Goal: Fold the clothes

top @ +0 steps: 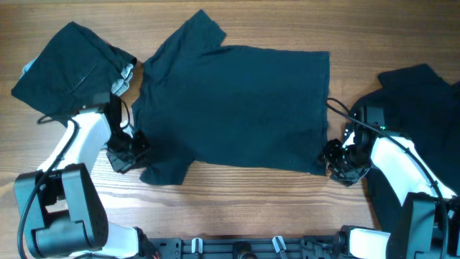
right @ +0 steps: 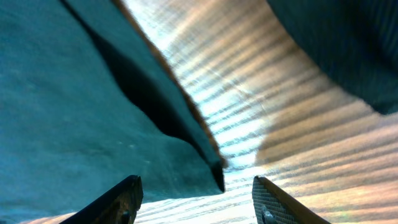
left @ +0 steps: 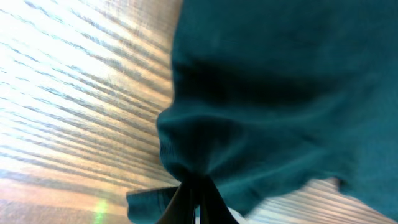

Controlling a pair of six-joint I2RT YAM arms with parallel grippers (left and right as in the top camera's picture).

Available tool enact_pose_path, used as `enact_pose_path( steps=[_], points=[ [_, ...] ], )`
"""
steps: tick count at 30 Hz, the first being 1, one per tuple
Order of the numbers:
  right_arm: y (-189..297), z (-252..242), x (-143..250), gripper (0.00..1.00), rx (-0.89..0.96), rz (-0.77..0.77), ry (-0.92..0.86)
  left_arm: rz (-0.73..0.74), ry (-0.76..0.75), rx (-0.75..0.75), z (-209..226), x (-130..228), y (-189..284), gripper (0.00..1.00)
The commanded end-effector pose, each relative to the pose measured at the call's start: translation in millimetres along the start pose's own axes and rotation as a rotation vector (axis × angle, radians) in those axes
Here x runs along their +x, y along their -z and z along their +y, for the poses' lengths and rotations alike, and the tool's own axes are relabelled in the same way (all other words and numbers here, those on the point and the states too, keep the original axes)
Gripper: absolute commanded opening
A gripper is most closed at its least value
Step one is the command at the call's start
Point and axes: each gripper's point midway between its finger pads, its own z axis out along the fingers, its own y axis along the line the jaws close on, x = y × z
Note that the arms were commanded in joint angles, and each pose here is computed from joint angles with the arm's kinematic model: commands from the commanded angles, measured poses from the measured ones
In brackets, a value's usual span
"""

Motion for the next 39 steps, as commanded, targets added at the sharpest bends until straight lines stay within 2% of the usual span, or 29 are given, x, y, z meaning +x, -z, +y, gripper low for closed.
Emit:
enact_pose_path(
  steps=[1,6,8,10,11,14,20,21,23,26,31,39],
  points=[
    [-13,1,12,0.57,-0.043,0.045,-0.053,-0.049,-0.018,0.039,-11,-8,20,0.04],
    [-18,10,3,0.47,-0.104,0.009,-0.037,-0.082,-0.031,0.097,-20,-5,33,0.04],
    [-18,13,-4,0.31,-0.111,-0.025,-0.022,-0.106,-0.038,0.107,-22,-5,40,0.04],
    [-17,10,1,0.11,-0.1,-0.003,-0.026,-0.124,-0.043,0.114,-22,-3,46,0.04],
    [-17,7,4,0.04,-0.088,0.01,-0.025,-0.129,-0.044,0.116,-22,-1,48,0.04],
    [-8,6,10,0.04,-0.062,0.043,0.001,-0.147,-0.049,0.123,-22,2,55,0.04],
    [72,17,14,0.04,0.004,0.014,0.079,-0.14,-0.043,0.11,-13,28,73,0.04],
    [94,19,20,0.04,0.002,0.004,0.085,-0.164,-0.042,0.076,-5,35,82,0.04],
    [106,21,24,0.04,-0.006,-0.008,0.09,-0.201,-0.048,0.075,-4,38,93,0.04],
    [105,19,29,0.04,-0.001,0.008,0.081,-0.286,-0.066,0.112,-11,31,110,0.04],
    [92,30,7,0.04,-0.031,-0.026,0.089,-0.392,-0.104,0.29,-50,2,126,0.04],
    [59,57,-35,0.04,-0.112,-0.032,0.071,-0.48,-0.231,0.345,-105,-41,113,0.04]
  ],
)
